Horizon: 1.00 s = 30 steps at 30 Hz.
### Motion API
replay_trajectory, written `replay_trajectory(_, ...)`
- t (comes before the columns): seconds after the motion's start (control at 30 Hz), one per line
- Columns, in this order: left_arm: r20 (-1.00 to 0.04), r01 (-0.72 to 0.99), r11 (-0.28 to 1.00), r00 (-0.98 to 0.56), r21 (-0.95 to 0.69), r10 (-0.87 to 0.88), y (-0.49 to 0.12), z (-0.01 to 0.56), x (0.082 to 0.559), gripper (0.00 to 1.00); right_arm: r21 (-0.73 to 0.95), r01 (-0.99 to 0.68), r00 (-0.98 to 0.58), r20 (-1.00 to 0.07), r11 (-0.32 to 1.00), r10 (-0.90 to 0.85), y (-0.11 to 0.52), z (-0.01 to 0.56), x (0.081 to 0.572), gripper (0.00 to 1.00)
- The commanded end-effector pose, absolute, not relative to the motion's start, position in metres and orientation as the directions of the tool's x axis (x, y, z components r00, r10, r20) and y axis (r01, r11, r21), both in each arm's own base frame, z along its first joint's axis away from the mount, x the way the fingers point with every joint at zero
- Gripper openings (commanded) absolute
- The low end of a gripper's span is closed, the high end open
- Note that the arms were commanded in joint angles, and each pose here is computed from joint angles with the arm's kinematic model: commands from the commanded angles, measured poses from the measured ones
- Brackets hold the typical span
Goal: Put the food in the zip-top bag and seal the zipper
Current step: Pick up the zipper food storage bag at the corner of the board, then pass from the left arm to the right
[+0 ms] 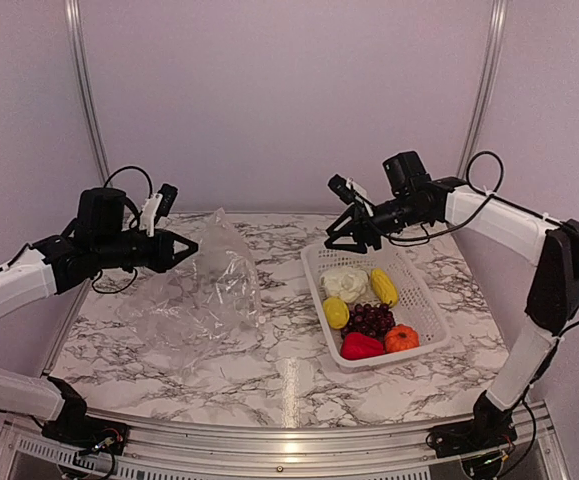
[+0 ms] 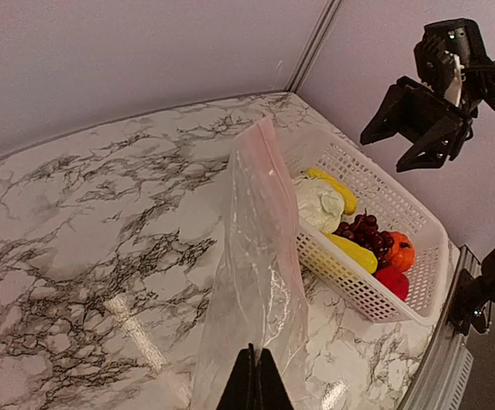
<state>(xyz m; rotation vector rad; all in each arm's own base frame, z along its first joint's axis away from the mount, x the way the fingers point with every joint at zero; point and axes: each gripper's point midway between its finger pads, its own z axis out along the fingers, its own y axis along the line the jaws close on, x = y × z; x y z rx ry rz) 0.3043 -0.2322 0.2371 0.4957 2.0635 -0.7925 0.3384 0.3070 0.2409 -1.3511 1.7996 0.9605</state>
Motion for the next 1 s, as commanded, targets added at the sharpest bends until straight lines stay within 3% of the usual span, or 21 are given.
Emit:
replay_trajectory(0.0,-0.936,0.783,0.582,-0.338,-0.221,0.100,-0.242,0.301,0.276,0.00,0.147,-0.977,-0.203,-0.873,0.157,-0.443,0.320,0.259,0.345,0.48)
replay_trajectory(0.27,-0.951,0.863,0.467,-0.282,-0.193,0.127,-0.248,0.325,0.248,0.00,0.200,-0.978,-0.161,-0.905,-0.060,-0.394,0.375,0.283,0.291,0.51)
replay_trajectory(0.67,-0.933,0.892,0.368,-0.334,-0.264,0.138,-0.262,0.319,0.239,0.00,0.199,-0.974,-0.143,-0.913,-0.112,-0.381,0.416,0.282,0.279,0.49)
replay_trajectory(0.9,-0.924,0.895,0.347,-0.350,-0.280,0.156,-0.266,0.311,0.239,0.00,0.263,-0.944,-0.172,-0.907,-0.199,-0.383,0.428,0.274,0.265,0.40)
replay_trajectory(0.97,-0.920,0.895,0.343,-0.356,-0.285,0.165,-0.268,0.307,0.240,0.00,0.273,-0.937,-0.173,-0.905,-0.218,-0.390,0.433,0.271,0.260,0.31)
